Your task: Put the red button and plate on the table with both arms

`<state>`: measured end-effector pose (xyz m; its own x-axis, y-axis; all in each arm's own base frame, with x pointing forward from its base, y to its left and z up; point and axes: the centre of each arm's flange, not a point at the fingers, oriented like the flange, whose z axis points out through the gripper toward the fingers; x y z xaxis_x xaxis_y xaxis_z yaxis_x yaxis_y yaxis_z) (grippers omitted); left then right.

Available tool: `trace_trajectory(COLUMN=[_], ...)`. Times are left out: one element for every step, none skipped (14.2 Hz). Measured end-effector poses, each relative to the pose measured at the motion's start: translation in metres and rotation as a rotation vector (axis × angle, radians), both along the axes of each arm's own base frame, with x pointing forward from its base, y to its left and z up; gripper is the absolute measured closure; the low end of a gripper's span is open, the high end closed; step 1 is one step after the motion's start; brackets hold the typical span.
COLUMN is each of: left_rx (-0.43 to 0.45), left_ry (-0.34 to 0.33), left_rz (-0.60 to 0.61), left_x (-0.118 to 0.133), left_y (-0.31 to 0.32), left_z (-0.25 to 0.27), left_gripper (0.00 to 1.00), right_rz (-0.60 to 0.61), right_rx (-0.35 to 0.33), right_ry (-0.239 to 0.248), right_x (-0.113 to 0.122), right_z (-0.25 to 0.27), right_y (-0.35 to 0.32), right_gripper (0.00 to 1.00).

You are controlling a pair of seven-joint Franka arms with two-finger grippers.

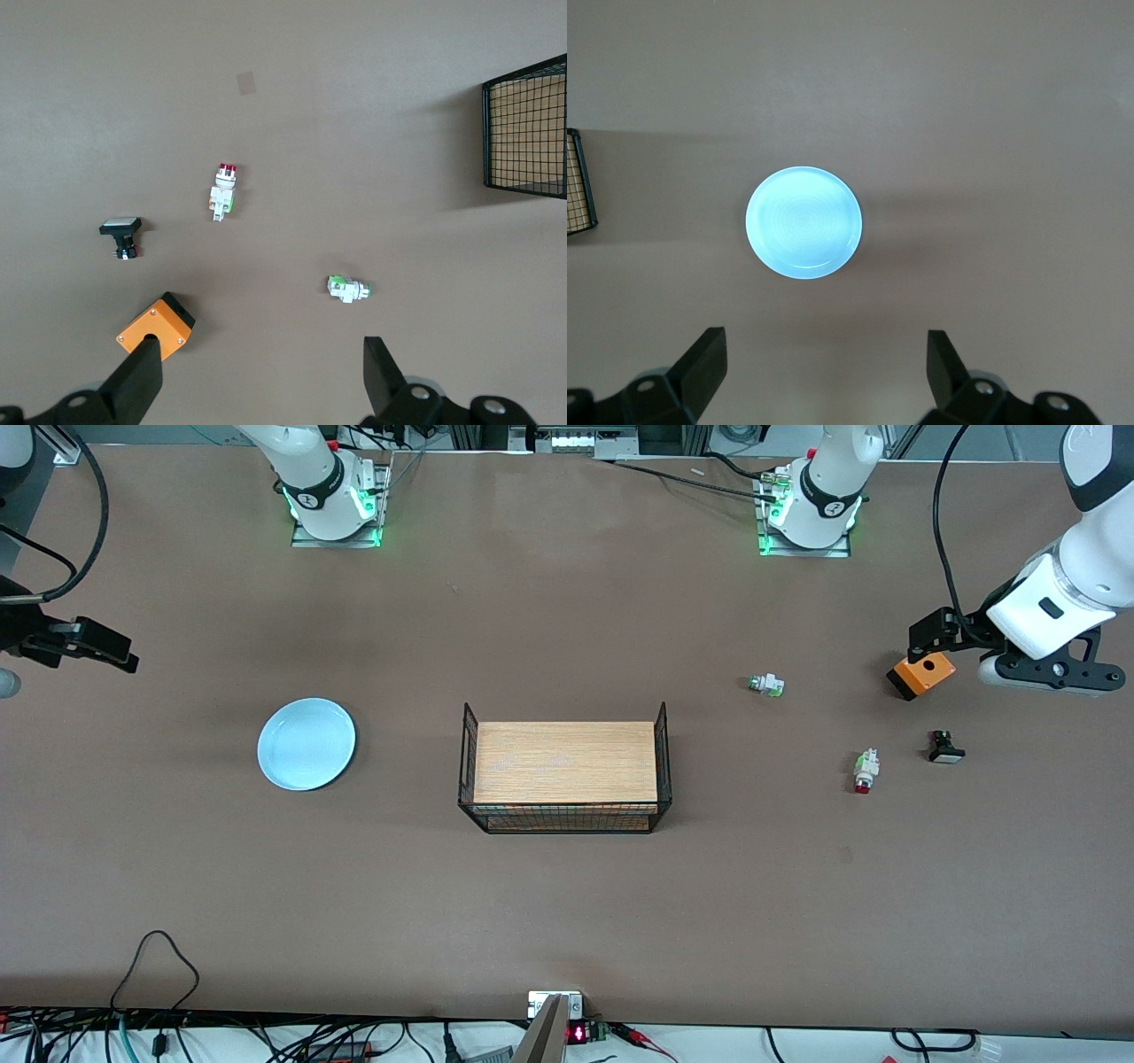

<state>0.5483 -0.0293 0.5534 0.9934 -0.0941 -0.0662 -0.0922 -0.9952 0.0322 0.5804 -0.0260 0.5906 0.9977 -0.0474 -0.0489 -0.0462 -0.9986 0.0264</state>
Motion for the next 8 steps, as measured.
trace_trajectory(left_rx=[0.000, 0.000, 0.000, 0.000, 0.000, 0.000, 0.000, 0.000], left_ry=[0.000, 0.000, 0.000, 0.000, 0.000, 0.000, 0.000, 0.000], left_rz=[0.000, 0.002, 0.004, 0.005, 0.006, 0.007, 0.007, 0.007], left_x=[0.000, 0.000, 0.000, 0.000, 0.000, 0.000, 0.000, 0.000], left_y=[0.000, 0.001, 0.002, 0.003, 0.004, 0.004, 0.004, 0.004], left_z=[0.000, 0.000, 0.000, 0.000, 0.000, 0.000, 0.000, 0.000], left_gripper=[0.00, 0.00, 0.00, 0.00, 0.00, 0.00, 0.00, 0.00], right_rz=[0.002, 0.002, 0.003, 0.003, 0.004, 0.004, 0.004, 0.004], right_rx=[0.000, 0.001, 0.002, 0.003, 0.004, 0.004, 0.004, 0.005], right_ry=[-0.003, -0.007, -0.011, -0.014, -0.015, -0.016, -0.017, -0.016], right_x=[-0.001, -0.003, -0.005, -0.009, -0.011, -0.014, -0.014, -0.015], right_z=[0.002, 0.004, 0.005, 0.007, 0.008, 0.009, 0.010, 0.009], right_y=[0.001, 0.000, -0.001, -0.002, -0.002, -0.002, -0.002, -0.002], right_gripper=[0.00, 0.00, 0.00, 0.00, 0.00, 0.00, 0.00, 0.00])
